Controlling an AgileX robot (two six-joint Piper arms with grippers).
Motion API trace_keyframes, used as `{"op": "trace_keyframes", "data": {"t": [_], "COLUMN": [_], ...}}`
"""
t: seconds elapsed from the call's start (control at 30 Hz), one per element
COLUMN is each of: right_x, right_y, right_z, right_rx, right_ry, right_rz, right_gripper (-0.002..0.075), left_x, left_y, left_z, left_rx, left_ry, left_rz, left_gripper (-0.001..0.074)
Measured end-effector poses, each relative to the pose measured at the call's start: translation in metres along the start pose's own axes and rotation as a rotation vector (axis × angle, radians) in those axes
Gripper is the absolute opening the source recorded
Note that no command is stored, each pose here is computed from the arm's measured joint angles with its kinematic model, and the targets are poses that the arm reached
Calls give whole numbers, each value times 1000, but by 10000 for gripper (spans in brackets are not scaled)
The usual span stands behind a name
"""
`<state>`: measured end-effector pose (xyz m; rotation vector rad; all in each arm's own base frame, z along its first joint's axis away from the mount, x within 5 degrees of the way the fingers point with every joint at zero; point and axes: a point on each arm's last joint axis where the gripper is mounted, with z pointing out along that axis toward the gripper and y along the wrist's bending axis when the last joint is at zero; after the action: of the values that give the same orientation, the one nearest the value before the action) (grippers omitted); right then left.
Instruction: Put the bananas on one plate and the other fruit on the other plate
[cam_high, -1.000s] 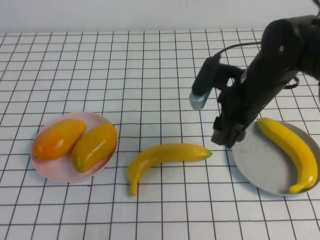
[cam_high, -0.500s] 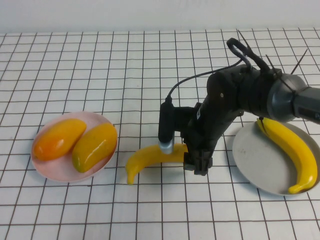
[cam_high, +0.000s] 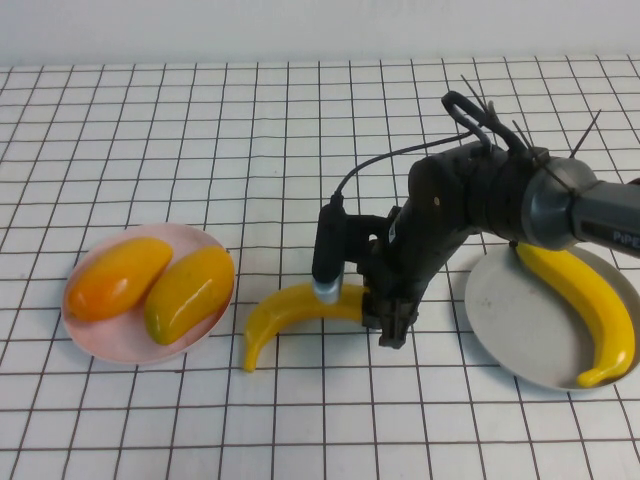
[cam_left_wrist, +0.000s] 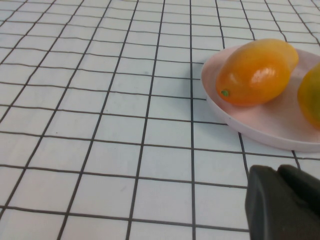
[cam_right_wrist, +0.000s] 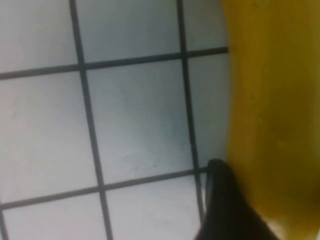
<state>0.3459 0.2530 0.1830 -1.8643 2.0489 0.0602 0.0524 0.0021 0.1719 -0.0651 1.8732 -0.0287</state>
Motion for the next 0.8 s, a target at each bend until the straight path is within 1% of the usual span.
{"op": "trace_keyframes", "data": {"t": [0.13, 0.2, 0.3, 0.4, 0.53, 0.67, 0.8], "right_x": [2, 5, 19, 48, 94, 131, 153], "right_y": [-4, -8, -14, -23, -30, -9, 17], "right_z": [-14, -33, -69, -106, -139, -138, -110], "right_rx": [22, 59, 93, 89, 58, 16, 3], "right_ry": [62, 114, 192, 218, 184, 234, 280], "right_rz": [119, 186, 338, 585, 843, 1003, 1083], "right_gripper": [309, 309, 309, 309, 309, 309, 309], "left_x": [0, 0, 0, 0, 0, 0, 0], "left_y": [0, 0, 0, 0, 0, 0, 0], "left_z": [0, 0, 0, 0, 0, 0, 0], "left_rx": [0, 0, 0, 0, 0, 0, 0], "left_ry": [0, 0, 0, 0, 0, 0, 0], "left_rz": [0, 0, 0, 0, 0, 0, 0], "left_gripper": [-1, -1, -1, -1, -1, -1, -1]}}
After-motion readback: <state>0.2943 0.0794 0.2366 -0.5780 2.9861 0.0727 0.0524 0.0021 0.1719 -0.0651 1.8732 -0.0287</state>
